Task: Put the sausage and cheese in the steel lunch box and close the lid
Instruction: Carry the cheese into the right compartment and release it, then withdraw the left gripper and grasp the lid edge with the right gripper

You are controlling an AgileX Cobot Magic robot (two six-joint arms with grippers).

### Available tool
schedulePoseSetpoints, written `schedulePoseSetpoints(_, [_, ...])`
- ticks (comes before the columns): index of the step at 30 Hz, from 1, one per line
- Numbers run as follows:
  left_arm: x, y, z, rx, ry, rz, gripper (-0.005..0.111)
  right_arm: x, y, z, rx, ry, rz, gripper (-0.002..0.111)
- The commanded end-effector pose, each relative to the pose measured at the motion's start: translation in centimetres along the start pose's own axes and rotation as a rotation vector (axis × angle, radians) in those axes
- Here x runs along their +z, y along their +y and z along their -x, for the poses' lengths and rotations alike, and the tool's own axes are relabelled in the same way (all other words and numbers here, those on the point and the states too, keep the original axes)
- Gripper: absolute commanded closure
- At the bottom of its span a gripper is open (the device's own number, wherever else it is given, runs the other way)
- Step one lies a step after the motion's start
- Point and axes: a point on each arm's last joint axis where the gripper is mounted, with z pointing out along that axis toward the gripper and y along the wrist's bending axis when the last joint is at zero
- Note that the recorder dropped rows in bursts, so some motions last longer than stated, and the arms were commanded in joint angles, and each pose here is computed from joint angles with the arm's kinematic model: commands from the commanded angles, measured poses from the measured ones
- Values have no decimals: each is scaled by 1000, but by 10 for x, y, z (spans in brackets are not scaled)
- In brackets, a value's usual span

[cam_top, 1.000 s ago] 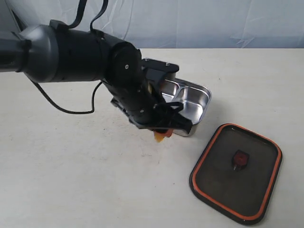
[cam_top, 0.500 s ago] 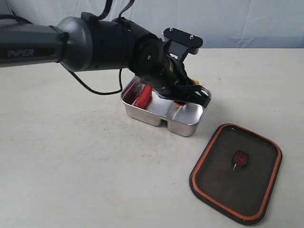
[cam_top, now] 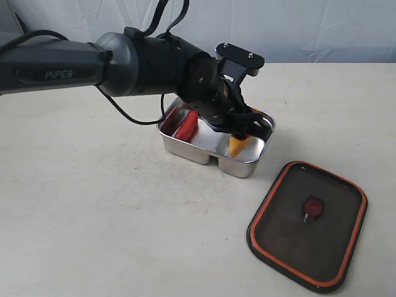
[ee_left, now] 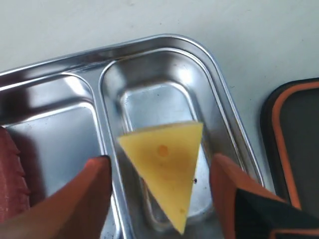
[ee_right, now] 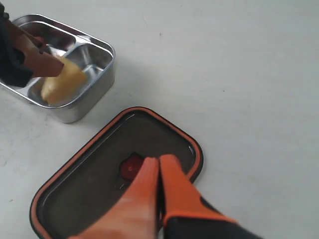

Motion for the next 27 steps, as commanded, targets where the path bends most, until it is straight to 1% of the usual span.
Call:
schedulePoseSetpoints(1, [-2,0,4,-5,-21,-5,46,0,-1,0,-14,-19,-3,108])
schedulePoseSetpoints(3, [-3,0,4,-5,-16,-4,47,1,-1,-1,-23,-18,-10,108])
schedulePoseSetpoints(5, [-7,0,4,-5,-3,-3,53,3,-1,-3,-30,-15,-11,108])
schedulePoseSetpoints(6, [-12,0,4,-5,8,-2,61,4,-1,-4,-33,-17,-6,108])
schedulePoseSetpoints(7, [-17,1,4,9,18,7,72,5,0,-5,-35,-22,2,108])
schedulePoseSetpoints(9, [-29,3,6,40,38,29,97,5,1,-5,-36,-28,10,108])
schedulePoseSetpoints(10, [-37,4,7,58,47,44,106,5,2,-4,-38,-33,15,108])
schedulePoseSetpoints(12, [-54,6,9,82,60,72,107,5,1,-3,-44,-41,11,108])
schedulePoseSetpoints(14, [-70,7,10,68,78,81,107,5,2,-3,-51,-47,16,108])
schedulePoseSetpoints(17, [-92,8,7,51,53,81,107,6,8,-3,-109,-38,67,106])
schedulePoseSetpoints(21, [-119,7,-3,38,-17,65,107,15,20,-7,-202,62,124,90])
schedulePoseSetpoints(23, [-129,7,-12,31,-28,56,107,21,26,-6,-248,113,131,83])
schedulePoseSetpoints(24, [-133,8,-16,29,-26,55,107,25,30,-5,-269,140,129,81])
schedulePoseSetpoints(25, [-140,9,-29,28,-13,54,107,33,37,-1,-318,185,133,81])
schedulePoseSetpoints(26, [-143,9,-34,28,-9,54,107,38,42,0,-341,219,133,81])
schedulePoseSetpoints(27, [-148,10,-48,28,-5,53,107,49,53,4,-398,292,145,81])
